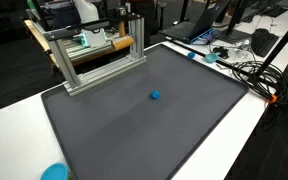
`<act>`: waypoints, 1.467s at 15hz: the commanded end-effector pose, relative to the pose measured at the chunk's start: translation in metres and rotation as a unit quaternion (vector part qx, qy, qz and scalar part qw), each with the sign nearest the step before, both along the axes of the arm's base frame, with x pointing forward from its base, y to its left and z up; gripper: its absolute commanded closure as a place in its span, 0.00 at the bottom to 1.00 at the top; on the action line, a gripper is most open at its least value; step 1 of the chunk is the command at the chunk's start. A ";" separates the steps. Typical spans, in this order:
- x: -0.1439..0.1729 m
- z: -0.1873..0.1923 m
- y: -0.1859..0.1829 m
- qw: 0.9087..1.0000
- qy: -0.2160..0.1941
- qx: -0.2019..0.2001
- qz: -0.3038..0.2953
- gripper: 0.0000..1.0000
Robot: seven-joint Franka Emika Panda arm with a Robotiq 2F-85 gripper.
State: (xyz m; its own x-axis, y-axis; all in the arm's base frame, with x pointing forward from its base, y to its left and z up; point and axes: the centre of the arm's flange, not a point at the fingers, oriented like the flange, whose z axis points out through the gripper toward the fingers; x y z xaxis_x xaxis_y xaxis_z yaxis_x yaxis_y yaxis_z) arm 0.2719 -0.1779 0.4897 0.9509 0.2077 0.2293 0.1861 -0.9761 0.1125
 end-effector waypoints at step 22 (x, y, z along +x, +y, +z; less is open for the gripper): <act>0.008 0.012 0.012 1.000 0.006 -0.012 -0.019 0.00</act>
